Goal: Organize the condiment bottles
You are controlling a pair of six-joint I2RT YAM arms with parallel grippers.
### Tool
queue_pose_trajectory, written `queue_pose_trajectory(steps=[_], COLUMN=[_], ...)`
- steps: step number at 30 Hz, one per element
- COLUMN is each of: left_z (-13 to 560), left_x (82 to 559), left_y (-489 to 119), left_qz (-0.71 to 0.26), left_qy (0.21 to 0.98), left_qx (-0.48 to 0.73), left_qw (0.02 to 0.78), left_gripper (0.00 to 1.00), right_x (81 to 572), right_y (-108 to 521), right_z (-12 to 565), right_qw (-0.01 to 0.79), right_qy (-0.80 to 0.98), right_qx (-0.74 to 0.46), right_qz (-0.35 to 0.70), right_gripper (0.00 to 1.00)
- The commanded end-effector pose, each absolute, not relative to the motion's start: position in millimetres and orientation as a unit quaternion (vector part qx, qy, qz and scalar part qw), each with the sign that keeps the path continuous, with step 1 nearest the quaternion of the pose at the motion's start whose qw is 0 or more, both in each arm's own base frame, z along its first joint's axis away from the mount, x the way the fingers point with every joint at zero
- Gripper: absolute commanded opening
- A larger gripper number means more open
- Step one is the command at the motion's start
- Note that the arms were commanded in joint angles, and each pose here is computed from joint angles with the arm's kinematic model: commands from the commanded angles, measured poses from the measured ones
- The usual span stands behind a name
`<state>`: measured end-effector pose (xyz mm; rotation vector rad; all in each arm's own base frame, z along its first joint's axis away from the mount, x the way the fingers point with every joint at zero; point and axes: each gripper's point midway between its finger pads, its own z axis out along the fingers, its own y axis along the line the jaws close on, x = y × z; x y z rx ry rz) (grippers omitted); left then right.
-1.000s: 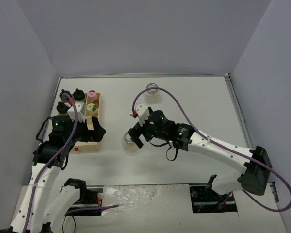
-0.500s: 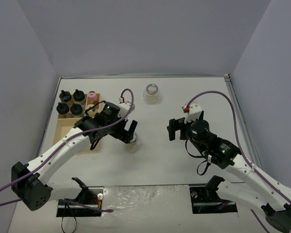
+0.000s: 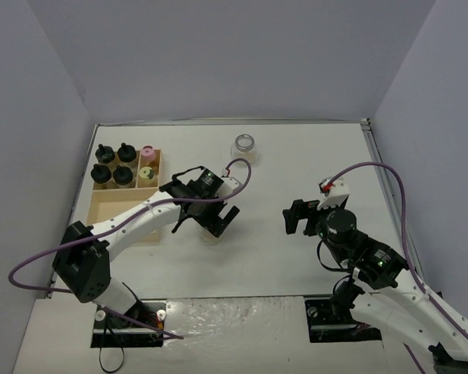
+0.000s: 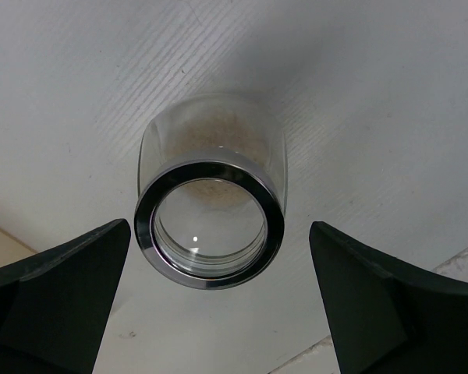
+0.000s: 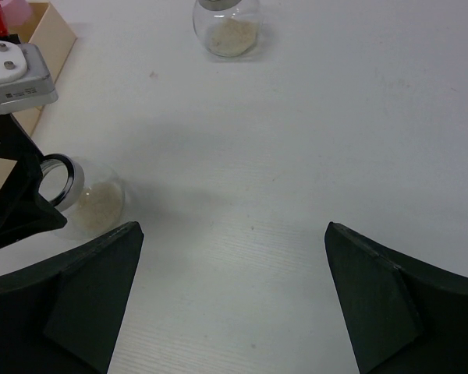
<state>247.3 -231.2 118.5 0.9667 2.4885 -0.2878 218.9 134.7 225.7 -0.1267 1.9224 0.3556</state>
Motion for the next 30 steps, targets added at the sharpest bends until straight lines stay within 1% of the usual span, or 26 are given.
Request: queue_pose_trajectory(steps=[1, 5, 14, 16, 20, 21, 25, 26, 29, 30], left_z=[143.5, 137.3, 122.2, 121.7, 122.6, 123.2, 129.3, 132.3, 157.3, 168.2], left_x=[258.0, 259.4, 262.8, 263.5, 264.4, 264.8, 263.0, 262.9, 262.2, 260.8], left_y=[-240.9, -242.6, -243.0, -242.1, -242.1, -241.6, -237.3, -237.1, -226.3, -220.5], left_qz=[-0.099, -0.091, -0.074, -0.071, -0.071, -0.069, -0.068, -0.07, -0.065, -0.064], left_qy=[0.886, 0.889, 0.899, 0.901, 0.904, 0.904, 0.907, 0.907, 0.907, 0.907], left_qx=[0.366, 0.367, 0.359, 0.355, 0.345, 0.343, 0.332, 0.328, 0.306, 0.299], left_qw=[0.266, 0.26, 0.239, 0.239, 0.242, 0.244, 0.249, 0.253, 0.282, 0.29], left_gripper=[0.97, 0.96, 0.91, 0.88, 0.76, 0.72, 0.45, 0.45, 0.12, 0.02], right_x=[226.4, 226.3, 225.4, 225.2, 224.9, 224.8, 224.3, 224.2, 223.6, 223.3], right_y=[140.3, 139.7, 137.7, 137.9, 138.0, 138.3, 138.1, 138.3, 139.8, 140.6], right_z=[229.6, 229.3, 230.2, 230.4, 230.1, 230.7, 231.0, 231.0, 232.1, 233.2], right_qw=[0.561, 0.561, 0.564, 0.565, 0.564, 0.564, 0.565, 0.565, 0.564, 0.564], right_qy=[0.812, 0.812, 0.81, 0.809, 0.81, 0.809, 0.809, 0.809, 0.808, 0.807], right_qx=[-0.038, -0.036, -0.032, -0.032, -0.033, -0.033, -0.033, -0.034, -0.038, -0.038], right_qz=[0.157, 0.156, 0.158, 0.159, 0.159, 0.16, 0.161, 0.162, 0.165, 0.168], right_gripper=[1.0, 1.0, 1.0, 1.0, 1.0, 1.0, 1.0, 1.0, 1.0, 1.0])
